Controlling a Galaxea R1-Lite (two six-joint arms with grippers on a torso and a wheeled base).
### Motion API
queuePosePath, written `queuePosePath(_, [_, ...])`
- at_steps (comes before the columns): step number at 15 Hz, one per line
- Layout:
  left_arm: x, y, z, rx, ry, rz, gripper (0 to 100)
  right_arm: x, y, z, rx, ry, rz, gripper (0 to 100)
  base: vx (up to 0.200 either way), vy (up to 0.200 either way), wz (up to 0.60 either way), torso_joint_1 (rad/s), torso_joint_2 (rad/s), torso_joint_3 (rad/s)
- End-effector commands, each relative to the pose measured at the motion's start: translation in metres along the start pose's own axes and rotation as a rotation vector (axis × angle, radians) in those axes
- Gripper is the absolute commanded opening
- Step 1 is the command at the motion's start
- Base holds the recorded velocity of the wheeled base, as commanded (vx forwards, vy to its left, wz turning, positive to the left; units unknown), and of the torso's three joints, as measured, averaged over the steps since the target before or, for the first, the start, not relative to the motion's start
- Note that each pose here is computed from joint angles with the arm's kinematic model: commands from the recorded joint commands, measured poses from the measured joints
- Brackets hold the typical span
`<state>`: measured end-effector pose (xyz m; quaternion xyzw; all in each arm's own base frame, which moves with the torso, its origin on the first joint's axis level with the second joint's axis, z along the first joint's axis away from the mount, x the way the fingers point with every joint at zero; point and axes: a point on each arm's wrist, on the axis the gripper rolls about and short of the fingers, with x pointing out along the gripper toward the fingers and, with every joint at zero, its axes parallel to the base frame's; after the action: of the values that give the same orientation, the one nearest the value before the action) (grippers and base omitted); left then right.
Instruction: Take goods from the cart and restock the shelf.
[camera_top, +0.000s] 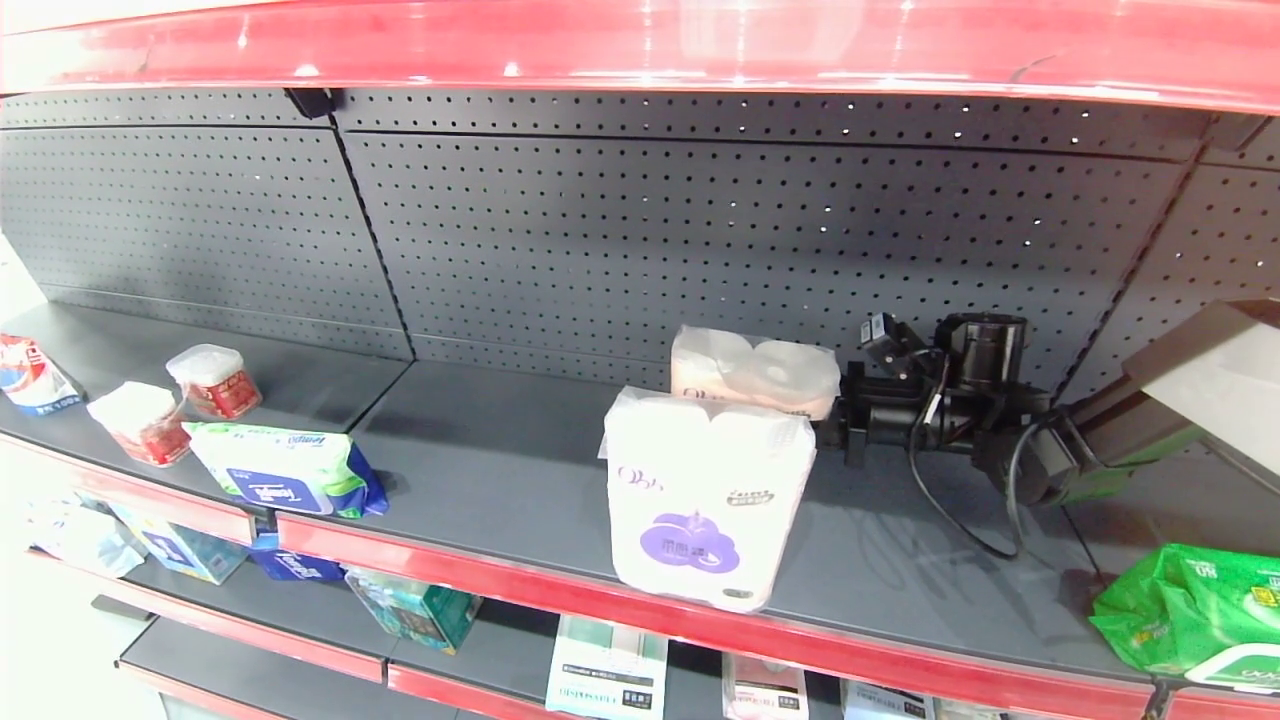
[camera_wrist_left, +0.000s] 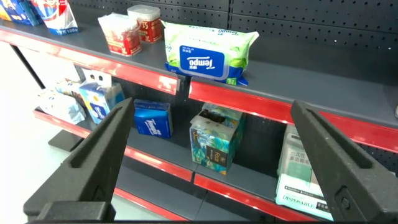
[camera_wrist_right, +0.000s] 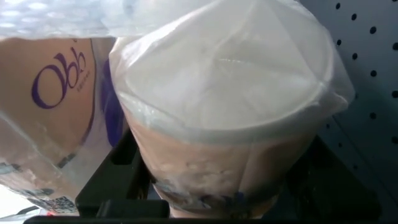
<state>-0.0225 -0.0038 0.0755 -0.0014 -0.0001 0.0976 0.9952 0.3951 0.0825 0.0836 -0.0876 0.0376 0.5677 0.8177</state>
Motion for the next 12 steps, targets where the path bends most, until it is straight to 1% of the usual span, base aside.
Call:
queuePosePath(1, [0.000,0.000,0.000,0.000,0.000,0.001,100,-0.002,0.001,0.003,0.005,0.001,-0.002,0,0.000,0.000,0.00,0.000,0.00,0.000])
queuePosePath(5, [0.000,0.000,0.000,0.000,0.000,0.001,100,0.000,0.002,0.004,-0.002,-0.001,0.006,0,0.000,0.000,0.00,0.000,0.00,0.000])
queuePosePath(6, [0.000,0.000,0.000,0.000,0.000,0.001,100,0.001,0.002,0.004,-0.003,0.000,0.003,100,0.000,0.000,0.00,0.000,0.00,0.000])
queuePosePath(8, [0.000,0.000,0.000,0.000,-0.002,0.001,100,0.000,0.004,0.008,-0.003,-0.001,-0.001,100,0.000,0.000,0.00,0.000,0.00,0.000])
queuePosePath(12, [0.000,0.000,0.000,0.000,0.000,0.001,100,-0.022,0.013,0.025,-0.015,-0.007,-0.035,100,0.000,0.000,0.00,0.000,0.00,0.000])
